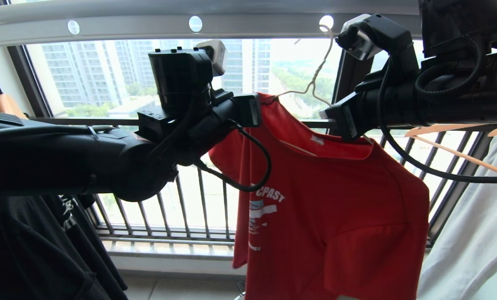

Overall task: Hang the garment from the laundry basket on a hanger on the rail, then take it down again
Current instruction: Take the clothes off the clothes rack

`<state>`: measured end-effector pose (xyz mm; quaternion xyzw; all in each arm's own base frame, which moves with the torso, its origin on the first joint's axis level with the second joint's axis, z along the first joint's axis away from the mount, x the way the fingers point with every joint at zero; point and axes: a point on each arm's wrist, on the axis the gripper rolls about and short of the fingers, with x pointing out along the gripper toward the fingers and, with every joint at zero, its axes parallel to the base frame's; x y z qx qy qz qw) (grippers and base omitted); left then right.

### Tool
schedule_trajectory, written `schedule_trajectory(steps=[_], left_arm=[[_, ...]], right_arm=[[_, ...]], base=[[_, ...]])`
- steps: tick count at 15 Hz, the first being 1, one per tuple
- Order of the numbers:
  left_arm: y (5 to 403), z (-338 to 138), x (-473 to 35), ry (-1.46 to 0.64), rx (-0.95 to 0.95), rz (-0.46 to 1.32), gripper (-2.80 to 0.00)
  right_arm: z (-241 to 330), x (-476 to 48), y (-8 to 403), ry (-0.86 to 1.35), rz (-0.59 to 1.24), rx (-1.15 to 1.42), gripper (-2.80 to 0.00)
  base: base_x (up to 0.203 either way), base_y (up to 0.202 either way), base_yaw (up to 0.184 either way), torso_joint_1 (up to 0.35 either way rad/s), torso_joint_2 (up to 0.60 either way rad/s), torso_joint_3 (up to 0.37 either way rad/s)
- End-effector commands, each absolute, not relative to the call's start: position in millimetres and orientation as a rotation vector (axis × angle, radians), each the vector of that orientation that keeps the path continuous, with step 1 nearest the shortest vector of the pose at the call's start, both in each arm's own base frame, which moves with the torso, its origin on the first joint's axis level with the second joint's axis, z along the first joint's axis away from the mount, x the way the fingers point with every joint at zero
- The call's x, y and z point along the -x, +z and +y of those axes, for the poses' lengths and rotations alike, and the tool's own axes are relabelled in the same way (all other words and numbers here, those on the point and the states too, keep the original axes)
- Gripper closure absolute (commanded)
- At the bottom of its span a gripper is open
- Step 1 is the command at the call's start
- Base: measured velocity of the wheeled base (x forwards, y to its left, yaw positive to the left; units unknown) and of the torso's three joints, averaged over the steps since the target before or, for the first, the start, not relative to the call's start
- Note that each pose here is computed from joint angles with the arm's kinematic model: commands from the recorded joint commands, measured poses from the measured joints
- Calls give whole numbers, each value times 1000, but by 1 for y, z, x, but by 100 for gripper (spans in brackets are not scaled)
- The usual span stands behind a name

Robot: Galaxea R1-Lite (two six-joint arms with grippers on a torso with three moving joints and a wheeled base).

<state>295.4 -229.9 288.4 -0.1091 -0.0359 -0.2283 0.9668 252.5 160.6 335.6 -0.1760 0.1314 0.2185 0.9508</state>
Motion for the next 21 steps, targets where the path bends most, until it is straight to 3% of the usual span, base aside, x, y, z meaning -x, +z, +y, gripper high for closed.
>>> schedule_trajectory(steps=[1, 3, 4, 12, 13, 19, 20, 21], left_arm=[[291, -230, -292, -466, 227, -80, 0], [292, -230, -292, -467, 227, -82, 0], [293, -229, -290, -468, 228, -86, -280], [294, -207, -253, -536, 210, -56, -280], [292, -198, -243, -535, 206, -47, 0], [291, -136, -188, -487, 210, -57, 0], [293, -133, -188, -477, 211, -65, 0], [293, -133, -188, -476, 211, -66, 0]], right_arm=[[161, -253, 335, 443, 269, 362, 0], [161, -253, 335, 443, 269, 362, 0], [161, -253, 335, 443, 269, 362, 0], [162, -254, 334, 443, 269, 362, 0], [162, -254, 334, 444, 271, 363, 0], [162, -254, 334, 444, 274, 364, 0], [161, -253, 334, 445, 271, 364, -280], [161, -253, 336, 444, 262, 366, -280]], base=[[0, 0, 0, 0, 0, 0], [0, 0, 0, 0, 0, 0], [0, 0, 0, 0, 0, 0], [0, 0, 0, 0, 0, 0], [0, 0, 0, 0, 0, 0], [0, 0, 0, 0, 0, 0], [0, 0, 0, 0, 0, 0], [0, 0, 0, 0, 0, 0]])
